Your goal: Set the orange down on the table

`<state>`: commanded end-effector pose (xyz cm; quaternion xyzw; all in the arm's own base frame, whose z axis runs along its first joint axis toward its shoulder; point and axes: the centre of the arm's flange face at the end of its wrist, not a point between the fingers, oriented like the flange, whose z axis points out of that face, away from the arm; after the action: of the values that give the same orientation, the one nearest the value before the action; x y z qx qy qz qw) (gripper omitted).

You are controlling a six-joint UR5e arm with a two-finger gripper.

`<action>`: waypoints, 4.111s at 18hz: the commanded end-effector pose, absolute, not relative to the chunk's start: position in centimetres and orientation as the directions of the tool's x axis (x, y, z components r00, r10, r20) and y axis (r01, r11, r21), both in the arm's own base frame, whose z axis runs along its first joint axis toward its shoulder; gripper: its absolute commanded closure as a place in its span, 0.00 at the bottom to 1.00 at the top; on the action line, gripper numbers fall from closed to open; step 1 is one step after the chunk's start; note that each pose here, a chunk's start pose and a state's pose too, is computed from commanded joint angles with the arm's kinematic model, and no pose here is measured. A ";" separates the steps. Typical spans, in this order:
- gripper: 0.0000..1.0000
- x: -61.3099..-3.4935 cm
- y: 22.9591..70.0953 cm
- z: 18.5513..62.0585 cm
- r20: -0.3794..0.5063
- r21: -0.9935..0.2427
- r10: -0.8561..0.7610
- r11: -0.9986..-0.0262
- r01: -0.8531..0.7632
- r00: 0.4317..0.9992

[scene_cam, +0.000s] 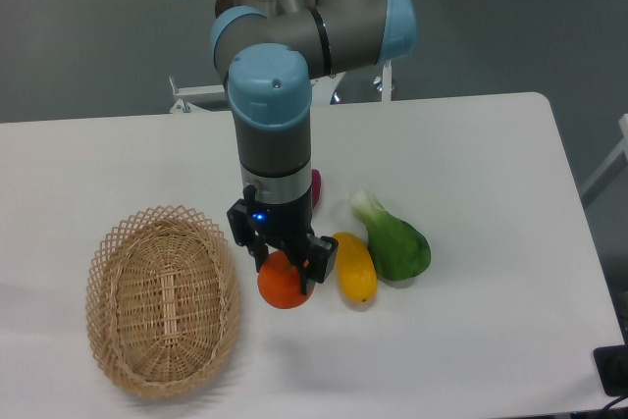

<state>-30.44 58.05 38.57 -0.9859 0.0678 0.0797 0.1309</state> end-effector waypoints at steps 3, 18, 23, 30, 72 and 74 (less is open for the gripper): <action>0.33 -30.9 58.5 36.3 -0.173 -0.234 -0.133 -0.957 -0.172 0.976; 0.33 -33.4 60.8 25.5 -0.177 -0.175 -0.050 -0.981 -0.081 0.983; 0.32 -32.3 61.3 22.8 -0.152 -0.141 -0.002 -0.990 -0.023 0.988; 0.31 -32.1 61.1 22.2 -0.145 -0.129 -0.003 -0.991 -0.022 0.989; 0.00 -33.1 60.7 29.7 -0.223 -0.155 -0.065 -0.983 -0.101 0.973; 0.00 -32.9 60.2 31.1 -0.224 -0.142 -0.110 -0.979 -0.144 0.968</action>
<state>-32.90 60.17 31.08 -0.9889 0.0643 0.1080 0.0789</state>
